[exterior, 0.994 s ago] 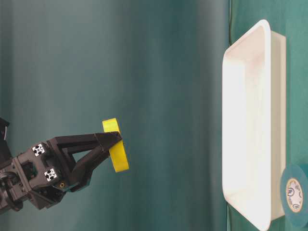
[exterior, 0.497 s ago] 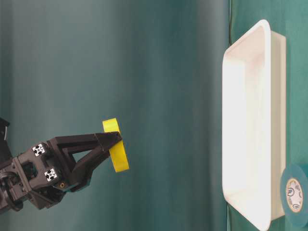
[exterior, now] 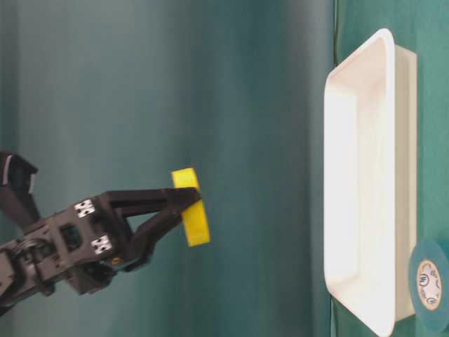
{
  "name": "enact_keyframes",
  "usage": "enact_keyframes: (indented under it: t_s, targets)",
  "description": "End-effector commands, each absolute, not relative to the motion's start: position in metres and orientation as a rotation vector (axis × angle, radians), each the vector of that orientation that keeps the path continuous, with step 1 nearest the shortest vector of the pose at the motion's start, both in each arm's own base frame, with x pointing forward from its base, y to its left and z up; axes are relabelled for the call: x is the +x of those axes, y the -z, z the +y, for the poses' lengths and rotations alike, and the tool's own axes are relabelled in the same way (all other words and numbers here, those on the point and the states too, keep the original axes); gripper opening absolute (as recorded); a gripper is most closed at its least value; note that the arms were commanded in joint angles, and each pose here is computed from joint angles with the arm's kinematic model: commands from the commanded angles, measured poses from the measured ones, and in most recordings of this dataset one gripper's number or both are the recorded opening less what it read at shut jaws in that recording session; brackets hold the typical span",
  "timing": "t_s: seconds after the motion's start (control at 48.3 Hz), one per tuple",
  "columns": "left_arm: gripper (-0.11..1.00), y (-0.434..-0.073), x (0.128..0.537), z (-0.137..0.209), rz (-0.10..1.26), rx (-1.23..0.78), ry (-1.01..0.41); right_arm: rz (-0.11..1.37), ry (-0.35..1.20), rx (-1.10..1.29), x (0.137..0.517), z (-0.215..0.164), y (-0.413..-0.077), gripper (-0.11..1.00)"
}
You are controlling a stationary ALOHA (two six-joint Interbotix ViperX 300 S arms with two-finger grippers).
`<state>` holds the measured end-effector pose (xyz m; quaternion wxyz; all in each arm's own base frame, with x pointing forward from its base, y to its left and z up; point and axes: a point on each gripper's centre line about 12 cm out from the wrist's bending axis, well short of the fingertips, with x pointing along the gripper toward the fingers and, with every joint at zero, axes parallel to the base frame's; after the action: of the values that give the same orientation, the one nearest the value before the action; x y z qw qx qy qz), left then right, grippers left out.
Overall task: Pick up the tape from a random location and place it into the white case.
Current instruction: 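Carry the yellow roll forward over the white tray with the left gripper, then lower the yellow roll into the tray and open the left gripper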
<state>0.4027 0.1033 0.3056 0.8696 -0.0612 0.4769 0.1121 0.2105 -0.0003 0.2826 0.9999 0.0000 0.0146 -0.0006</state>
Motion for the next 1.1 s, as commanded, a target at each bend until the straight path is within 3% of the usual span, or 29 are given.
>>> enact_keyframes:
  t_s: [0.0, 0.539, 1.077]
  targets:
    - [0.24, -0.306, 0.403, 0.104, 0.978, -0.126, -0.238, 0.000, 0.000, 0.000, 0.214, 0.000, -0.294, 0.00]
    - [0.24, -0.218, 0.419, 0.122, 1.031, -0.150, -0.263, 0.009, -0.001, -0.005, 0.214, 0.000, -0.293, 0.00]
    - [0.24, -0.171, 0.414, 0.151, 1.019, -0.184, -0.323, 0.018, -0.001, -0.005, 0.215, 0.000, -0.291, 0.00]
